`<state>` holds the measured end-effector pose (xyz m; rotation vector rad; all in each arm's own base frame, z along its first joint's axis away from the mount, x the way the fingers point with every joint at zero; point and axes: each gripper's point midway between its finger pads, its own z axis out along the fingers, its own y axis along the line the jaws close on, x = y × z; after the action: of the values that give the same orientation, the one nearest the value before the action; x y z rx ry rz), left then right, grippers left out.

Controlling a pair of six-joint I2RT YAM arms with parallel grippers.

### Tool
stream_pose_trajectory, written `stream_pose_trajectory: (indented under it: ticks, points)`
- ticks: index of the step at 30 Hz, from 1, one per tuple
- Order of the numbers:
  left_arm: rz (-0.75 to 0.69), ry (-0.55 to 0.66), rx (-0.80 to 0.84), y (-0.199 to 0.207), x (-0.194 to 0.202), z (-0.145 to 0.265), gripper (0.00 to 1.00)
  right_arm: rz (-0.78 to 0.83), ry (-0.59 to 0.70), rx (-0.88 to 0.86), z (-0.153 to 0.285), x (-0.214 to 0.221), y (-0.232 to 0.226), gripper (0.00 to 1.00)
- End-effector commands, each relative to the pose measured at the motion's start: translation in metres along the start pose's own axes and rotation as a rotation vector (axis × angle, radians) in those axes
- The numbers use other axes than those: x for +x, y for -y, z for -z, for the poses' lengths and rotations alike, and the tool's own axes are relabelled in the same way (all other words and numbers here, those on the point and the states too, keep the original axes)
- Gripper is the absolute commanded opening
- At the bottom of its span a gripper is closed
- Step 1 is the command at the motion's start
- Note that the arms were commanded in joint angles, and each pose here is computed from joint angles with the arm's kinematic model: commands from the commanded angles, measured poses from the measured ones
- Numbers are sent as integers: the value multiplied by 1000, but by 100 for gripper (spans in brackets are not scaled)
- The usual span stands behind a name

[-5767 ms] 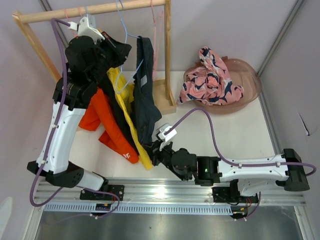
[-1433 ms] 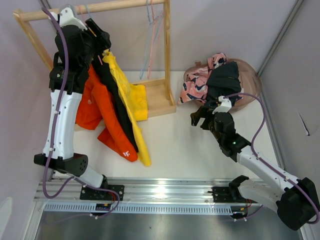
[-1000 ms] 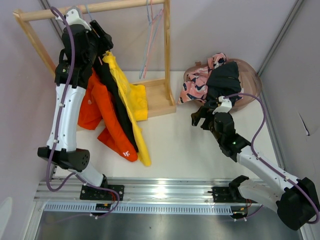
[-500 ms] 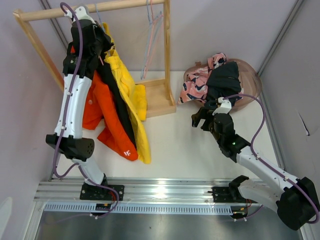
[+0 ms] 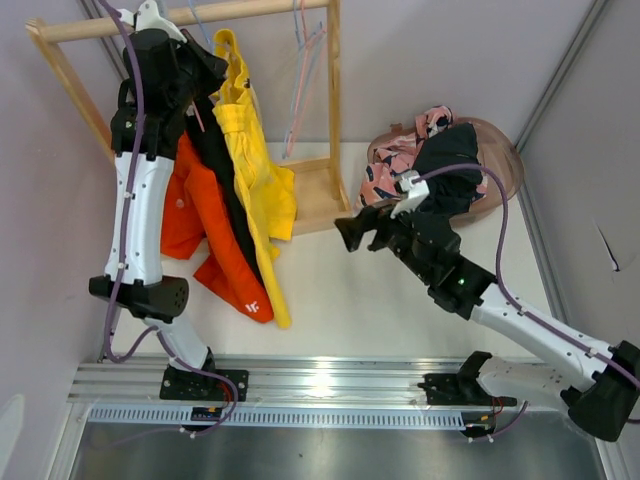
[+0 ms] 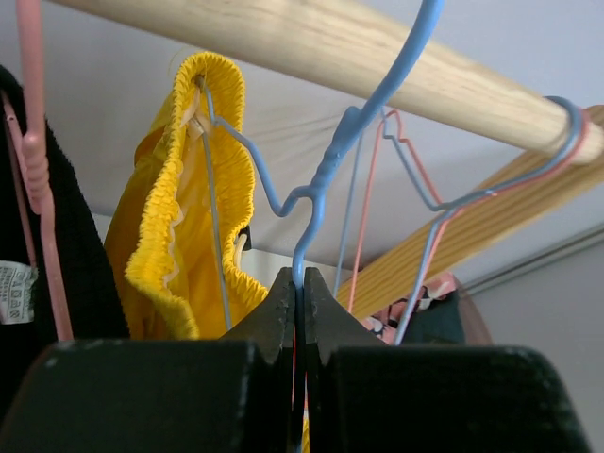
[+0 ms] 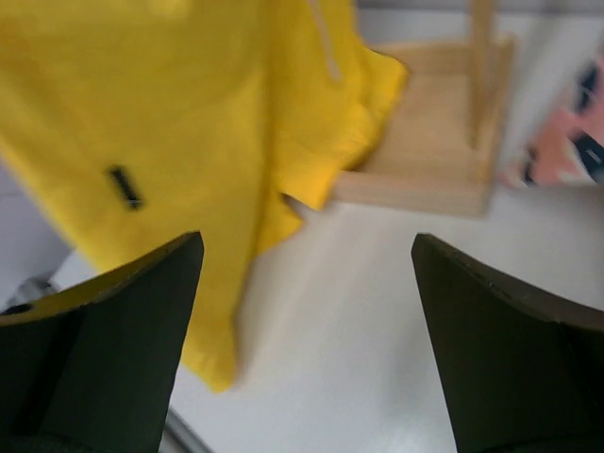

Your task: Remove the shorts from the hanger

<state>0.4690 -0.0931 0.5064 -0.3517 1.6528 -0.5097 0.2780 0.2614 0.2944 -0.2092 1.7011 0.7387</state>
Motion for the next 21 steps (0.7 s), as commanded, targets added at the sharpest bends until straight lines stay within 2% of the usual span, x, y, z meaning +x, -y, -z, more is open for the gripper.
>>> stream_pose_trajectory:
  ticks: [1,2,10,18,20,21]
  points:
    - [62,136,182,52,-52,42,0,76,177,-199,4,-77,-86,99]
    - [64,133,186,53,-51,43,0,70,219,-234,7,-100,-105,99]
    - [99,125,239,64,-52,71,0,72,216,-369,-19,-93,-200,99]
    - [132,87,300,72,-43,105,0,56,201,-364,-63,-63,-224,100]
    - [137,123,335,79,-53,127,0,53,202,-349,-73,-58,-226,99]
    - [144,101,320,73,-43,123,0,47,201,-349,-76,-58,-228,99]
